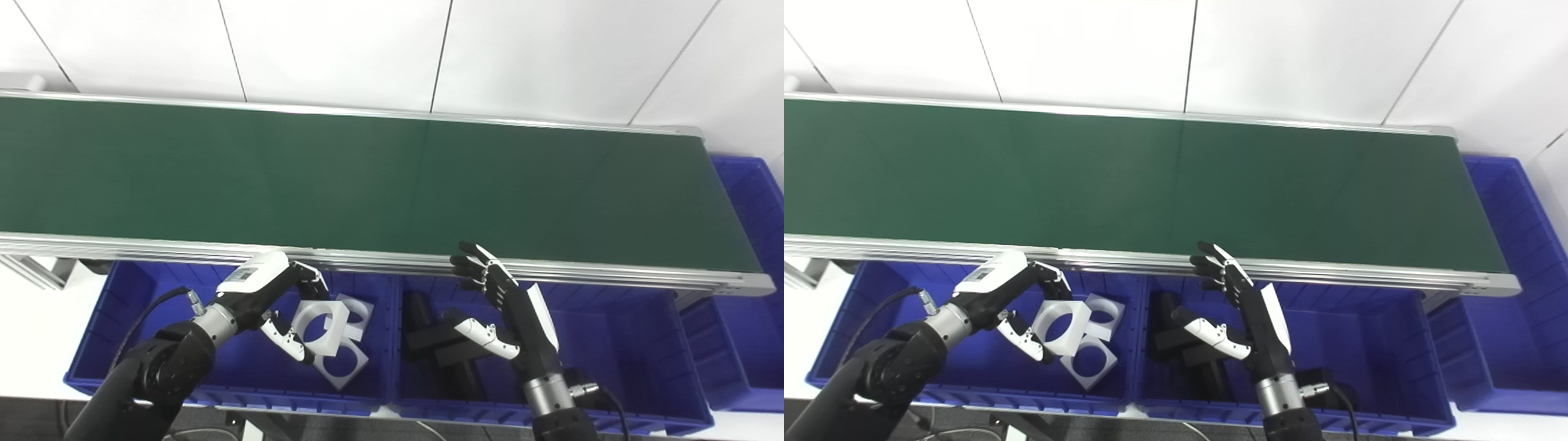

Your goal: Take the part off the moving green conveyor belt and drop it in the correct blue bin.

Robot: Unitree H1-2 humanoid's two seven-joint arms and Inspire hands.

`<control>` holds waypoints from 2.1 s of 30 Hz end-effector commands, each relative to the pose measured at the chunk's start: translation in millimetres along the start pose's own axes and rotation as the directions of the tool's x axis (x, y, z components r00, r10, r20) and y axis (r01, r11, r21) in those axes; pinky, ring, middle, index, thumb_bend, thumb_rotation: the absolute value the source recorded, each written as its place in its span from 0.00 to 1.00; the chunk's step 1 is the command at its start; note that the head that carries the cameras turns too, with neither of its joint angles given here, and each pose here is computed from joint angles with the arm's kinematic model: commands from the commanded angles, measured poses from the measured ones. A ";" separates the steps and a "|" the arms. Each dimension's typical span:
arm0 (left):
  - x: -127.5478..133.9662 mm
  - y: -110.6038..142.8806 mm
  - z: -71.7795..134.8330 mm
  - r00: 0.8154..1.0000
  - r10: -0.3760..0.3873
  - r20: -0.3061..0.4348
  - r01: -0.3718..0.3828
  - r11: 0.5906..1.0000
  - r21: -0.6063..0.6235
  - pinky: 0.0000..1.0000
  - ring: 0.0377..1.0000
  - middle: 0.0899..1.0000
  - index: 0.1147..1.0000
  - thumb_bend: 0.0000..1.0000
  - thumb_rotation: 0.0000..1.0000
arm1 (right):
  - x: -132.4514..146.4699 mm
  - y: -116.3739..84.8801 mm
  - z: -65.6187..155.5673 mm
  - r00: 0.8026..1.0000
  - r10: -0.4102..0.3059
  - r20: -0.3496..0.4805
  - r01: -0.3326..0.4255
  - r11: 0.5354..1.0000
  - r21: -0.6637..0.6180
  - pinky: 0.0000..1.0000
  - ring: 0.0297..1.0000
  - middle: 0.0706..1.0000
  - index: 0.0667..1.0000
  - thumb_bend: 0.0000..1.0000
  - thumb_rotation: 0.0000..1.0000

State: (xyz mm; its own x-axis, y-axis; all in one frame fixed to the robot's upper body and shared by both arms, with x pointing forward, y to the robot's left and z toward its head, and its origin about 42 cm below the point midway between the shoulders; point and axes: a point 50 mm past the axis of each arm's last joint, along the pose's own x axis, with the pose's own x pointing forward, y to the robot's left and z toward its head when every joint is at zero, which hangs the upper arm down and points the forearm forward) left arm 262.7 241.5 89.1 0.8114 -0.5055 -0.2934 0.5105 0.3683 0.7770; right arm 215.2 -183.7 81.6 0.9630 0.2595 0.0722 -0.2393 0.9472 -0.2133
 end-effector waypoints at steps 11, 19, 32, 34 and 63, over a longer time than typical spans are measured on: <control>-4.5 24.2 9.8 0.999 0.000 0.033 -0.001 1.000 0.031 0.82 0.64 0.56 0.43 0.52 0.06 | 3.8 -1.2 10.5 0.999 -0.009 0.038 0.008 1.000 0.007 0.72 0.78 0.79 0.86 0.75 0.53; -6.4 29.8 12.9 0.999 -0.048 0.024 0.047 0.998 0.029 0.88 0.69 0.63 0.63 0.95 0.27 | 3.3 -0.3 11.3 0.999 -0.011 0.043 0.010 1.000 0.013 0.72 0.78 0.78 0.86 0.75 0.52; -8.5 31.4 13.1 0.996 -0.078 0.036 0.077 0.997 0.012 0.93 0.75 0.70 0.70 1.00 0.44 | 3.6 0.1 10.5 0.999 -0.013 0.042 0.013 1.000 0.013 0.72 0.78 0.79 0.86 0.74 0.52; -8.7 31.5 13.7 0.996 -0.075 0.043 0.075 0.997 0.009 0.93 0.75 0.70 0.70 1.00 0.45 | 3.6 0.2 10.1 0.999 -0.014 0.042 0.013 1.000 0.012 0.72 0.78 0.79 0.86 0.75 0.52; -12.0 -7.3 58.8 0.936 0.265 0.230 -0.022 0.699 -0.715 0.83 0.91 0.92 0.92 1.00 0.44 | -2.7 6.1 -3.2 1.000 0.003 0.029 -0.004 1.000 0.016 0.74 0.79 0.80 0.87 0.73 0.51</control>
State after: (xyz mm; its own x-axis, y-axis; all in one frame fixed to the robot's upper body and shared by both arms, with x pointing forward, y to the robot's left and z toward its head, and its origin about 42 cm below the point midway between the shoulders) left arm 232.9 198.2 117.7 0.8182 -0.5749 0.0096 0.5658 0.8080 0.1640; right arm 210.6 -182.4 69.5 0.9645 0.2624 0.0291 -0.2510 0.9457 -0.2063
